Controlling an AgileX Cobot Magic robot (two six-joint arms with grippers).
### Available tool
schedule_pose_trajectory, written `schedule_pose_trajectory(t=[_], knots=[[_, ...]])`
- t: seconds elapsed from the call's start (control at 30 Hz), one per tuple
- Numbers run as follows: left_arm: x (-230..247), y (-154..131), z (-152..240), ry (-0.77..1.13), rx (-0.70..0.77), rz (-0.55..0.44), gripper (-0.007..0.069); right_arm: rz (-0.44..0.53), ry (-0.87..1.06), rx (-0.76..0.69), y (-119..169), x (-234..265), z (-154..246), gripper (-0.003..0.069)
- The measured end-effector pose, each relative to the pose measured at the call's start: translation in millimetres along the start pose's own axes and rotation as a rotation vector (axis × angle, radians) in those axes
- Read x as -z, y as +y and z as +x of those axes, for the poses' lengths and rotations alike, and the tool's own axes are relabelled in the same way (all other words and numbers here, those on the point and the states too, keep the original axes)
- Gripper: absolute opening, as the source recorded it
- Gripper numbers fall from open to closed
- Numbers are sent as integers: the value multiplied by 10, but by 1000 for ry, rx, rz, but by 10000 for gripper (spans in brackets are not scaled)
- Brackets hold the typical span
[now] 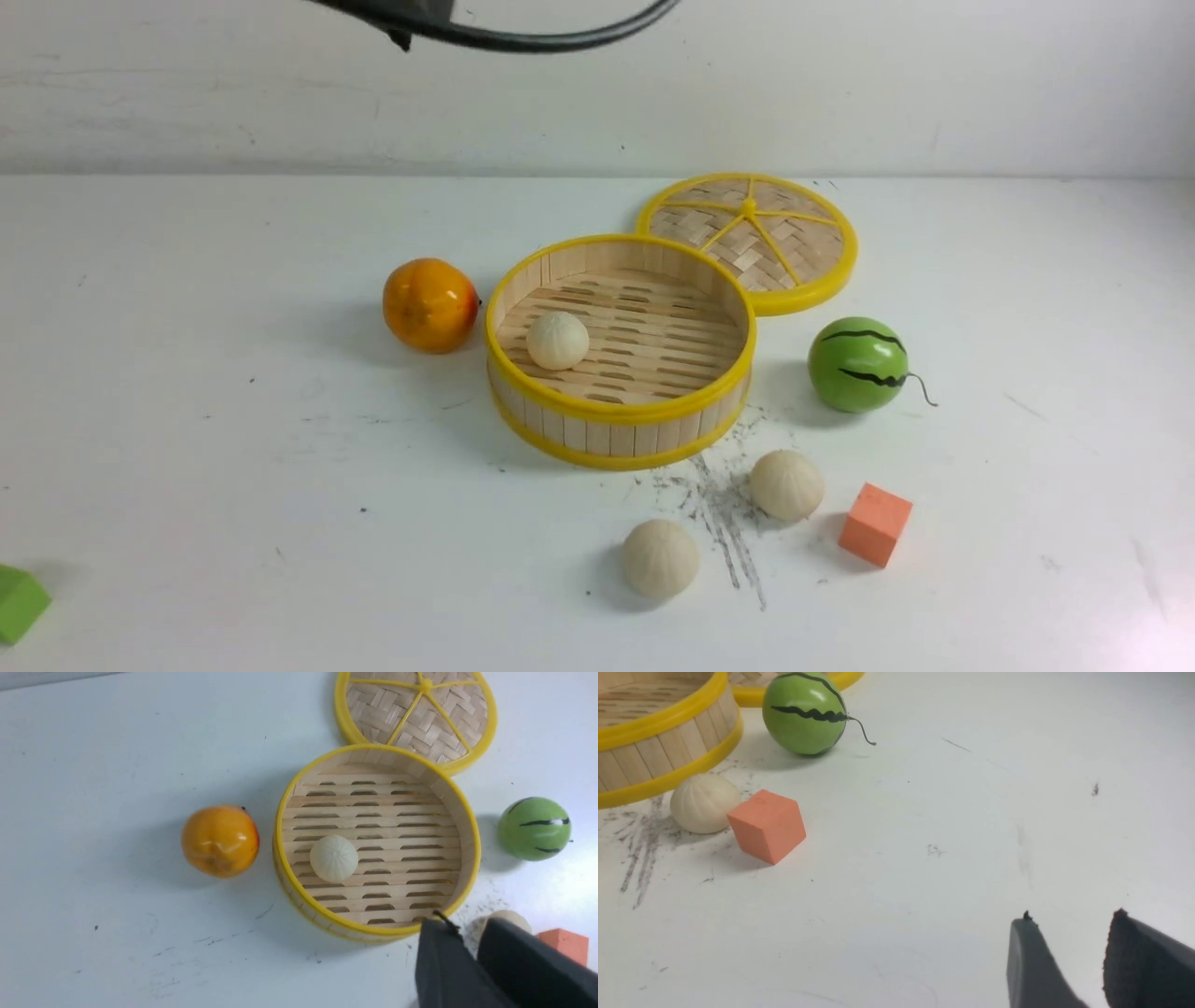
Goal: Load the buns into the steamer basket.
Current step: Use the right arm to grab a steamed stuffed bun
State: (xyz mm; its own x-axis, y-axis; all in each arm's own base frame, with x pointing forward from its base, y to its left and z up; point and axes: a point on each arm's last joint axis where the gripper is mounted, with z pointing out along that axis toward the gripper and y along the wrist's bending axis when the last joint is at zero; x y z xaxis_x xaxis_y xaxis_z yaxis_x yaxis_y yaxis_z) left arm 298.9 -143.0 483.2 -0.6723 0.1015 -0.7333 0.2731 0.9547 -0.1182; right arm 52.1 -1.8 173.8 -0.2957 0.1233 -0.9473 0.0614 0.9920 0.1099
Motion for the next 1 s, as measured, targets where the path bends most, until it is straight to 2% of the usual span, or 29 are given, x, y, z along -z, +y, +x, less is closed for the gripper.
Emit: schedule_pose_trajectory(t=[0.03,0.1,0.4,0.5,0.6,0.73,0.9,1.0], knots=[[112,24,81,4,0,-1,18,0,0,0,0,0,0,239],[183,42,147,10,-1,-3,-13,0,0,0,0,0,0,239],[631,225,1028,98,7,12,-13,0,0,0,0,0,0,239],[919,267,1441,-17,42,107,-13,0,0,0,0,0,0,239],[1068,300,1670,-84,61,151,-13,0,0,0,0,0,0,239],[1228,394,2061,-156,64,167,-13,0,0,0,0,0,0,239],[1208,481,2415,-150,56,151,-13,0,0,0,0,0,0,239],[1195,535,2676,-166,28,154,-13,-29,-2,-135,26,0,-4,239]])
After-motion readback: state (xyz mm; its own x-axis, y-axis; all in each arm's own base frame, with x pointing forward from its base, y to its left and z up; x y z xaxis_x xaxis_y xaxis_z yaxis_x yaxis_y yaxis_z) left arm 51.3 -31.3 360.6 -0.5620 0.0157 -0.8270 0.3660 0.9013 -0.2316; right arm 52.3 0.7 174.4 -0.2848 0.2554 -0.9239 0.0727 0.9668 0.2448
